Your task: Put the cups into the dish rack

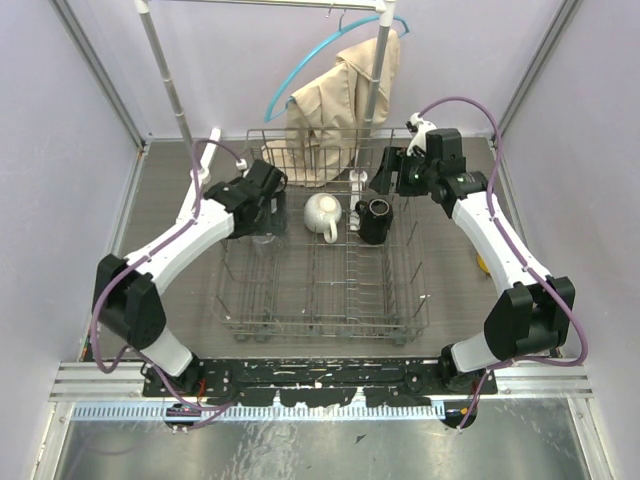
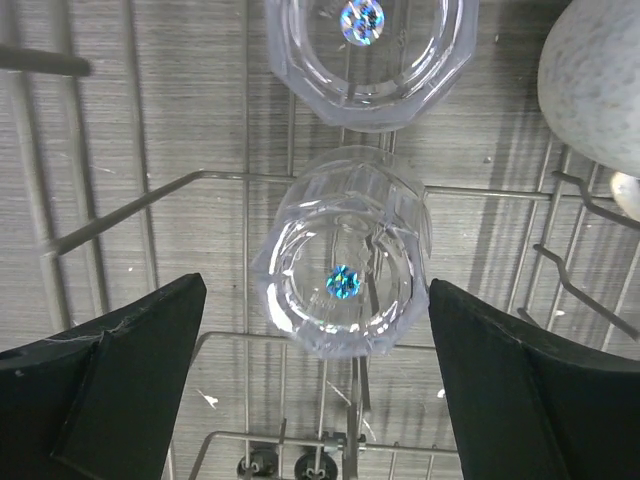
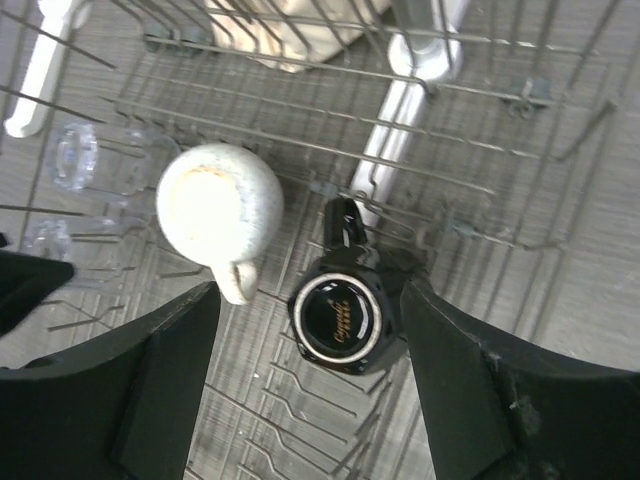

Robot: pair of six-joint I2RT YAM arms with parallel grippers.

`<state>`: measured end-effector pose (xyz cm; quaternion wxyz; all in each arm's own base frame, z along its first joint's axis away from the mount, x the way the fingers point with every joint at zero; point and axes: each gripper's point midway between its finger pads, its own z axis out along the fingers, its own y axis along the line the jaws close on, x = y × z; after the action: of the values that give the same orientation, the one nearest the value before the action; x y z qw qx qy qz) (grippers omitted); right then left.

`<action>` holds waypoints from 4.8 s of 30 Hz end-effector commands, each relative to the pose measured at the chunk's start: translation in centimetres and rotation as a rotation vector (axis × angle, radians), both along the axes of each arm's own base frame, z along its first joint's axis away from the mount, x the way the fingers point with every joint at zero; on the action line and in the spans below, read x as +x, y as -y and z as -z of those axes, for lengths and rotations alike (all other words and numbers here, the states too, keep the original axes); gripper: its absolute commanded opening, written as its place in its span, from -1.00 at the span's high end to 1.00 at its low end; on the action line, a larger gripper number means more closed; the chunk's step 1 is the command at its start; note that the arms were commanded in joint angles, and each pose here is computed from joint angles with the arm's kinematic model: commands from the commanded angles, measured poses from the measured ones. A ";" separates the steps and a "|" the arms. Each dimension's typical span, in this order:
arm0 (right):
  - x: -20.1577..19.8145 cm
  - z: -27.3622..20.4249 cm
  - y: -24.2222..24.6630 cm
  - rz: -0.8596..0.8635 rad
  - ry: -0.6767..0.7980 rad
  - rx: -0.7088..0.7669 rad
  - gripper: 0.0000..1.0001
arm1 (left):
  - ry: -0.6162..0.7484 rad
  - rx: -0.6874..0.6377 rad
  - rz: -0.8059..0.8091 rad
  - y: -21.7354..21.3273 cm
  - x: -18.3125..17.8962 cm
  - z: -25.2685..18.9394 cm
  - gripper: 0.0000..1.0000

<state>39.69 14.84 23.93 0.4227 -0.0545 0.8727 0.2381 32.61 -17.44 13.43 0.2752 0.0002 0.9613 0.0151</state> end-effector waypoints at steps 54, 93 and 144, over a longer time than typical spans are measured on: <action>-3.5 16.2 30.8 0.892 -0.606 -0.410 -0.04 | 0.164 -0.885 0.345 4.9 -2.3 -17.0 -0.96; 1.8 -10.9 18.8 0.580 0.021 0.345 0.99 | 0.192 -1.310 0.621 9.9 -7.2 -23.0 -0.96; -8.9 -29.2 -7.4 -0.223 -0.009 1.375 0.99 | 0.388 -1.371 1.048 17.6 -4.5 -28.1 -0.99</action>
<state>32.75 22.53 49.38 0.2996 0.1768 0.5662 0.7472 28.30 -34.77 39.66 0.3235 0.2470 0.5985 -0.6900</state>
